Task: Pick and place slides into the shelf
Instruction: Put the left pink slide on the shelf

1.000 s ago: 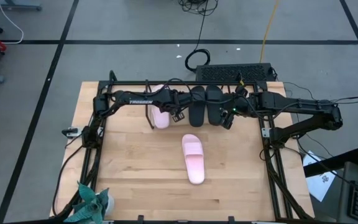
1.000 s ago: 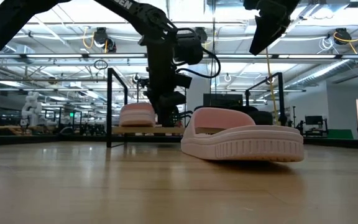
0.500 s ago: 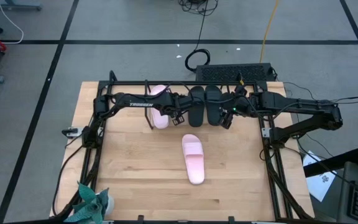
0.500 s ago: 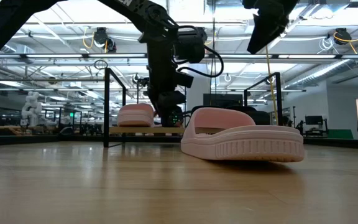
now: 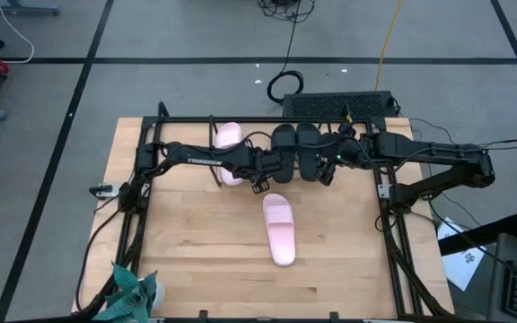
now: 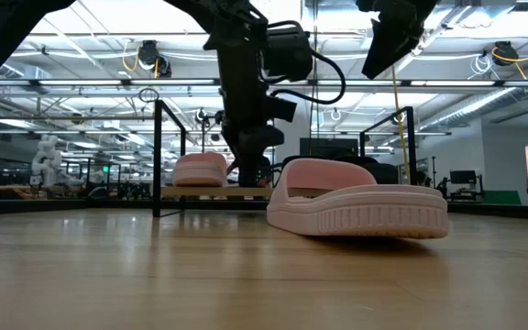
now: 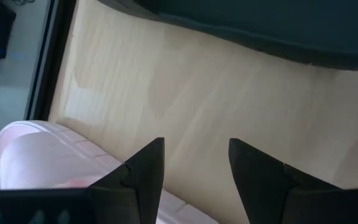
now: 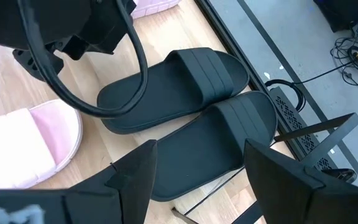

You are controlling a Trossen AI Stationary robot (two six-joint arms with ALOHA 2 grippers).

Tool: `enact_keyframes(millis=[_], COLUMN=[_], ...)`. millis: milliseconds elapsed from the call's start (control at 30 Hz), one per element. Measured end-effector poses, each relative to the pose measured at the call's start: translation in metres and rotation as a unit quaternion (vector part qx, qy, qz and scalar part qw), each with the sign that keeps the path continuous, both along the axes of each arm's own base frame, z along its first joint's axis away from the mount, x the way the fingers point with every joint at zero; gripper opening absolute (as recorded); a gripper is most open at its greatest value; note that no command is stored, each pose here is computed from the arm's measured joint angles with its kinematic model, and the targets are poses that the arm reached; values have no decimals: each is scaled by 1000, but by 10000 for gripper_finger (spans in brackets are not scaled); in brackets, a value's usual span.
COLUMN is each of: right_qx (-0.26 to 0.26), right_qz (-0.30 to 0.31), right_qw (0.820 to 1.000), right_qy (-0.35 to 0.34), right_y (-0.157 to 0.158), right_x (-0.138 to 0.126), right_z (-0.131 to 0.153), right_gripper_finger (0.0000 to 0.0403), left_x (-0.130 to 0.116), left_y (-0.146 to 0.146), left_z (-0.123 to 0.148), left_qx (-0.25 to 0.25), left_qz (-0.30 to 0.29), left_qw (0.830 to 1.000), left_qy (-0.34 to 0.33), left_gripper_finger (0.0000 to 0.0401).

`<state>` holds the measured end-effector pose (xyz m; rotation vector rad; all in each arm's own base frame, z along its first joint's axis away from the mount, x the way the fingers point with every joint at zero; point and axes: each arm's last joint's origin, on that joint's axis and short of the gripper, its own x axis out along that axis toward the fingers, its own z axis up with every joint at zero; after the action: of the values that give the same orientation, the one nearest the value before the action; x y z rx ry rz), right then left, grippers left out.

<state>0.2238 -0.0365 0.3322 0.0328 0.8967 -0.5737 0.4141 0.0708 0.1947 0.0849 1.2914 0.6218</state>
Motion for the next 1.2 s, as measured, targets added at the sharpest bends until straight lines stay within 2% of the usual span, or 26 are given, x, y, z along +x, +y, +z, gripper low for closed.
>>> enact_keyframes(millis=[600,833,1200], right_qx=[2,2,2], right_qz=[-1,1,1], right_qw=[1000,1000,1000], right_qy=[-1,1,2], right_y=[0,0,0], right_x=[0,0,0], right_z=[0,0,0], right_gripper_finger=[231,231,231], left_x=[0,-1,-15], left_y=[-11,-18,-21], left_z=[-6,-16,-15], left_qx=[-44,-41,-43], left_qz=[9,11,31], left_qw=[999,998,994], left_qy=[3,36,96], left_gripper_finger=[182,181,181])
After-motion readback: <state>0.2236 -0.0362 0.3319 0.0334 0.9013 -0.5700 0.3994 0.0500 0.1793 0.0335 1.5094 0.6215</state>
